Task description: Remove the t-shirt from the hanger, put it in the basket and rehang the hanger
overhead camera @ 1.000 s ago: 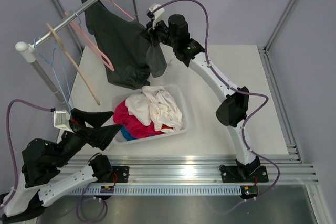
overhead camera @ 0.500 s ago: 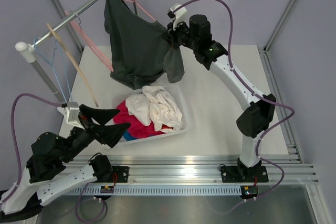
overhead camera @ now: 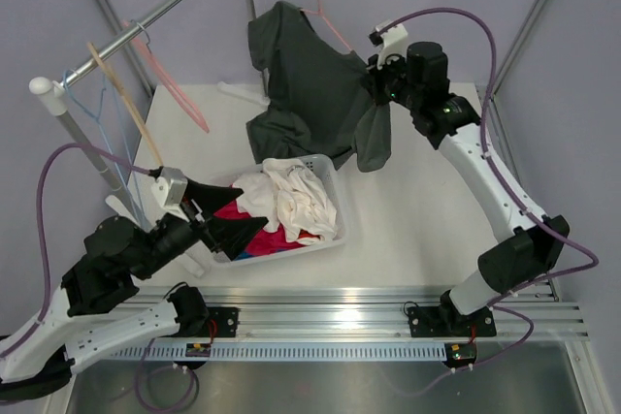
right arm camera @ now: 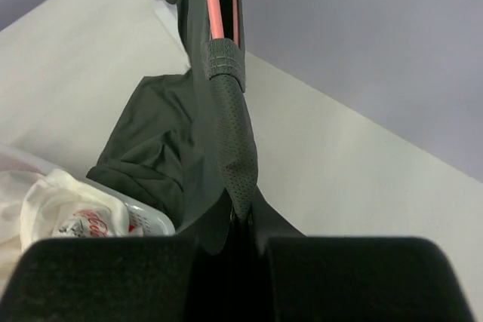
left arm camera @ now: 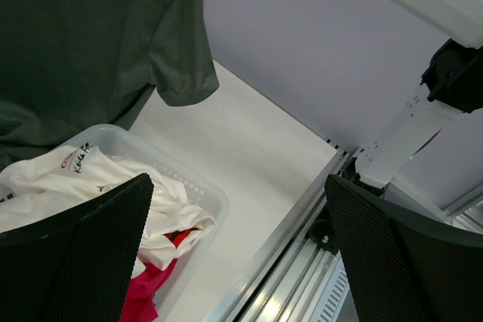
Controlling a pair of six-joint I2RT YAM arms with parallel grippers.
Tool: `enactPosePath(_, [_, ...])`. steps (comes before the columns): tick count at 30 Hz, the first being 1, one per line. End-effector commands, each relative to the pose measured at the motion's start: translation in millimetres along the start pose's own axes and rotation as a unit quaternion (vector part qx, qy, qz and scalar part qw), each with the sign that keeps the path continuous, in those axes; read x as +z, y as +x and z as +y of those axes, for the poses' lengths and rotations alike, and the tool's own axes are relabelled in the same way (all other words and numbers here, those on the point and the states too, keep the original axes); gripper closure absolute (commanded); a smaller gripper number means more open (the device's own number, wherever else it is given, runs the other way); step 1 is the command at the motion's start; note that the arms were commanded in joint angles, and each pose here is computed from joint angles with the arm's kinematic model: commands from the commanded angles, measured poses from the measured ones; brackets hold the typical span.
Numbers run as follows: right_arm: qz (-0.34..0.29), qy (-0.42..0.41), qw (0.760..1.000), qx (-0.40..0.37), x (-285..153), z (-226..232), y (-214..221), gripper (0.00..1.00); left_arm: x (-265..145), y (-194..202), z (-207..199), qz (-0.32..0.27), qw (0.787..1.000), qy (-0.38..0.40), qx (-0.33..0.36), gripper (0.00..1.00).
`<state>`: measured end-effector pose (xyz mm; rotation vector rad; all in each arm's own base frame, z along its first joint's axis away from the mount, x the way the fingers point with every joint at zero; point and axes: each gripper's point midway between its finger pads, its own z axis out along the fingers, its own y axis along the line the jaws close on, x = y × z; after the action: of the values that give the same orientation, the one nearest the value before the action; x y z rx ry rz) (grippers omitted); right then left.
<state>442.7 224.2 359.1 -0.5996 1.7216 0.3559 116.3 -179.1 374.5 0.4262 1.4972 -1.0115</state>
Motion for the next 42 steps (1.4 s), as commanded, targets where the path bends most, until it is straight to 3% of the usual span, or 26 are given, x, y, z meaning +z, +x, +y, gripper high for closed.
enactPosePath(1, [-0.059, 0.075, 0.995, 0.023, -80, -41, -64, 1.00, 12, -18, -19, 0.027, 0.998, 0.034, 0.046, 0.01])
enactPosePath(5, [-0.020, 0.084, 0.995, 0.040, -147, -28, -56, 1.00, 28, -34, -28, 0.039, 0.998, 0.029, 0.038, 0.01])
enactPosePath(7, [-0.030, 0.111, 0.993, 0.039, -180, -29, -54, 1.00, 35, -35, -33, 0.042, 0.998, 0.037, 0.037, 0.01])
enactPosePath(12, [-0.026, 0.161, 0.985, 0.049, -226, -31, -25, 1.00, 34, -58, -60, 0.009, 0.993, 0.103, 0.048, 0.01])
enactPosePath(16, [-0.071, 0.128, 0.986, 0.080, -270, -5, -30, 1.00, 31, -71, -68, -0.007, 0.991, 0.121, 0.057, 0.01])
enactPosePath(20, [-0.097, 0.044, 0.990, 0.092, -314, 38, -31, 1.00, 32, -76, -79, -0.005, 0.986, 0.149, 0.070, 0.01])
enactPosePath(21, [-0.097, -0.002, 0.991, 0.088, -318, 56, -30, 1.00, 32, -77, -82, -0.003, 0.985, 0.155, 0.073, 0.01])
enactPosePath(29, [-0.046, -0.128, 0.984, 0.116, -310, 106, 33, 1.00, 42, -85, -98, 0.006, 0.973, 0.197, 0.119, 0.01])
enactPosePath(32, [-0.073, -0.151, 0.979, 0.117, -305, 115, 47, 1.00, 46, -86, -98, 0.013, 0.970, 0.197, 0.141, 0.01])
enactPosePath(35, [-0.104, -0.228, 0.964, 0.090, -315, 142, 53, 1.00, 52, -88, -92, 0.032, 0.971, 0.176, 0.157, 0.01])
enactPosePath(42, [-0.073, -0.264, 0.958, 0.087, -301, 150, 75, 1.00, 77, -67, -81, 0.096, 0.968, 0.150, 0.174, 0.01])
